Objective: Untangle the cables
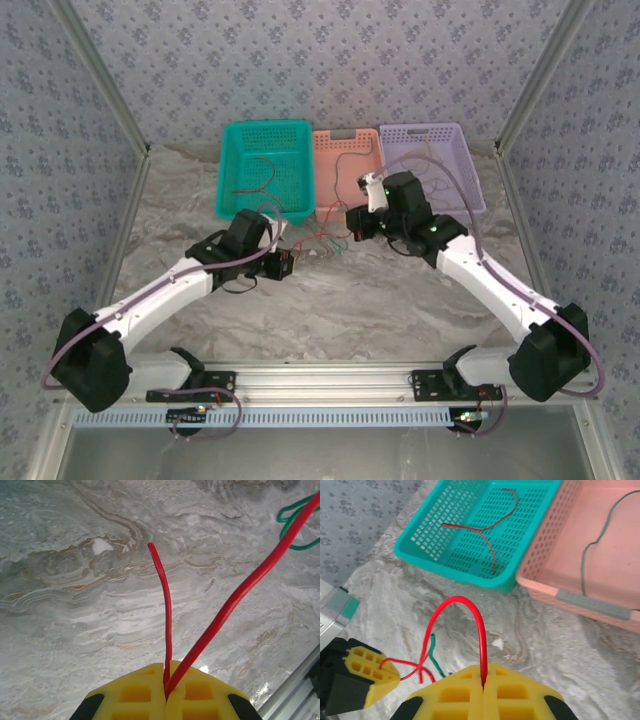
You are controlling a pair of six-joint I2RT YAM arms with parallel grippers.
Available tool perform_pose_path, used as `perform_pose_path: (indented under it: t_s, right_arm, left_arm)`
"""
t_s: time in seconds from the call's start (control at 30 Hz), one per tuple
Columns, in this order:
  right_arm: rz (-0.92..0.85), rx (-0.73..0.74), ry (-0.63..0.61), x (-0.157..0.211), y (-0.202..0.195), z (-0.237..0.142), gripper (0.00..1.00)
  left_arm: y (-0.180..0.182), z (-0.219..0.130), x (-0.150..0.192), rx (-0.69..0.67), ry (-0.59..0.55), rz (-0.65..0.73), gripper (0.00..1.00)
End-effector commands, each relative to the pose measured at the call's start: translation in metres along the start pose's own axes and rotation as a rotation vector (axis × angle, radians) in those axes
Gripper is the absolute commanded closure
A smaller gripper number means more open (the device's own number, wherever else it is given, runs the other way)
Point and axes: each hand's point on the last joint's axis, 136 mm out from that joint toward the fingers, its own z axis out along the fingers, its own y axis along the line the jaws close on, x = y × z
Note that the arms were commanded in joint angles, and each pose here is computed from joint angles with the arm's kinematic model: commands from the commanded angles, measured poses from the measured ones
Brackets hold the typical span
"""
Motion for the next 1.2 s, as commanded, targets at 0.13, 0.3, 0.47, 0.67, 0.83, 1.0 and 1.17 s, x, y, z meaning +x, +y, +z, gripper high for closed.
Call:
perform_pose_path:
  t_s: [0.13,0.3,0.47,0.67,0.83,1.0,1.17]
  right_arm:
    - [0.195,0.03,-0.219,-0.041,-0.027,-0.02,1.0]
    - [0.395,0.017,-0.433,-0.069,-0.048,-0.044,1.0]
    - [0.507,0.016,-0.548,-0.088,-0.055,-0.062,1.0]
    - [0.659,-0.014,-0.66,-0.096,-0.071,-0.068,1.0]
    - [0.734,-0.046,-0.754,-0.1,-0.081,-0.073,1.0]
    - [0.718,-0.052,-0.75,-0.1,-0.079,-0.073,1.0]
    - [0.64,-0.022,-0.675,-0.082,-0.066,-0.067,1.0]
  left_arm:
    - [-0.036,0.019,0.027,0.091,0.14,0.057,1.0]
    - [-0.055,0.036,0.042,0.114,0.224,0.113,1.0]
    - [-0.069,0.047,0.05,0.16,0.262,0.134,1.0]
    - [-0.088,0.059,0.059,0.18,0.308,0.195,1.0]
    - [-0.092,0.068,0.062,0.167,0.325,0.216,1.0]
    - [-0.083,0.072,0.06,0.106,0.31,0.218,1.0]
    - [-0.072,0.063,0.041,0.031,0.211,0.191,0.94]
